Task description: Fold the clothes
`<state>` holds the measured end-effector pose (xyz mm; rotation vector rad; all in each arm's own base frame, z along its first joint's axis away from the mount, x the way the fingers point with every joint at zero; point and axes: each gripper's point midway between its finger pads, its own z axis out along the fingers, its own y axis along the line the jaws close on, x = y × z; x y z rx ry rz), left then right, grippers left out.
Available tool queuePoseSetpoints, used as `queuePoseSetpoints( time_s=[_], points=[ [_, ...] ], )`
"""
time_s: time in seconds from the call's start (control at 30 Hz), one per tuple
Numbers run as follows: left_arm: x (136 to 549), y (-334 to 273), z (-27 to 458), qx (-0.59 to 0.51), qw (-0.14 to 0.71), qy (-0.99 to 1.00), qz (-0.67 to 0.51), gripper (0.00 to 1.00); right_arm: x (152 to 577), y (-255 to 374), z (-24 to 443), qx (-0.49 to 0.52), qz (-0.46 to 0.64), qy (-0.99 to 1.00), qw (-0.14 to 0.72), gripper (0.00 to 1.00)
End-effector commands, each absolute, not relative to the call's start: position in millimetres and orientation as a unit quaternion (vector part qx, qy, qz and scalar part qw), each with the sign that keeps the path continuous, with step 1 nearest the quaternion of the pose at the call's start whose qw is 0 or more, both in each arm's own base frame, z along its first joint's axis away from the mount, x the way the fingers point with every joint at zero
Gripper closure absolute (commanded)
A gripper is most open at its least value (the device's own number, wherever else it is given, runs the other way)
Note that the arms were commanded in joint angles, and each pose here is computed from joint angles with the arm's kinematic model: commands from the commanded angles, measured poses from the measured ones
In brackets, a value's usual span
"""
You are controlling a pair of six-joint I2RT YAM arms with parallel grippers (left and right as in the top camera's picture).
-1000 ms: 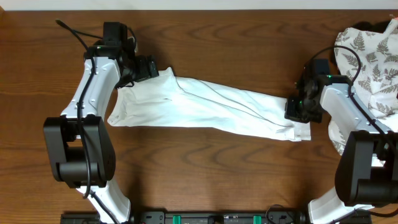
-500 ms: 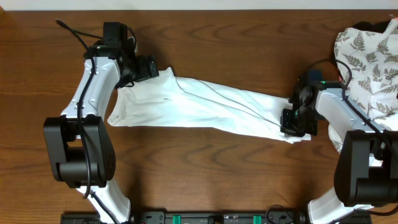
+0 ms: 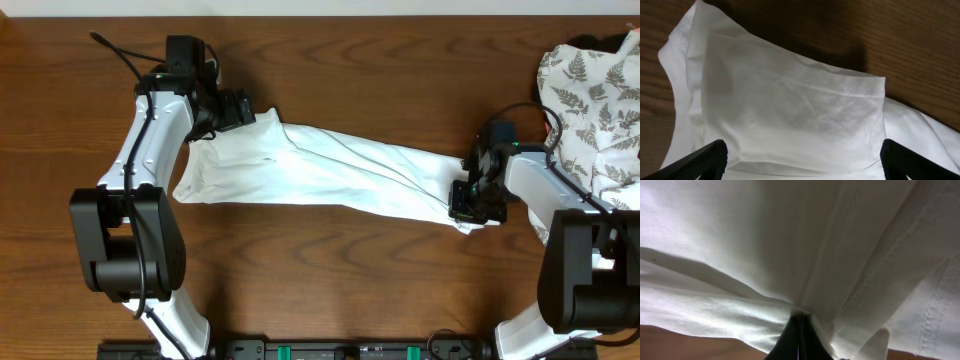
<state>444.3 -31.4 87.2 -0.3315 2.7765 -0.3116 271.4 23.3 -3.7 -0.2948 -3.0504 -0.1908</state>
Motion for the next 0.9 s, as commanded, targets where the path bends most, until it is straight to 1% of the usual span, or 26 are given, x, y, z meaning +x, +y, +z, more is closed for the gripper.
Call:
queuePoseSetpoints(
  time_s=[0.0,0.2,0.4,0.57,0.63,0.7,0.87],
  points=[
    [447,-28,94,-0.119,0.173,0.972,-0.107,0.02,269,22,-13,-0.087,-0.055,-0.994,0.035,0.98],
    [449,-30,95,-0.118,0.176,0.971,-0.113,0.02,277,22,-12,-0.092,-0.058,-0.994,0.021,0.98],
    [444,-70,104,-0.091,0.158,0.960,-0.213,0.02,279,23,-12,-0.092,-0.060,-0.994,0.017,0.97],
    [437,-96,103,-0.063,0.146,0.963,-0.217,0.02,286,23,-12,-0.091,-0.062,-0.994,0.003,0.96],
    [434,-103,101,-0.052,0.144,0.967,-0.201,0.02,288,23,-12,-0.091,-0.062,-0.994,0.000,0.96],
    [432,-105,96,-0.047,0.147,0.975,-0.160,0.02,288,23,-12,-0.091,-0.062,-0.994,-0.001,0.96],
    [427,-102,88,-0.079,0.158,0.983,-0.056,0.02,289,24,-12,-0.091,-0.063,-0.994,-0.002,0.96]
  ],
)
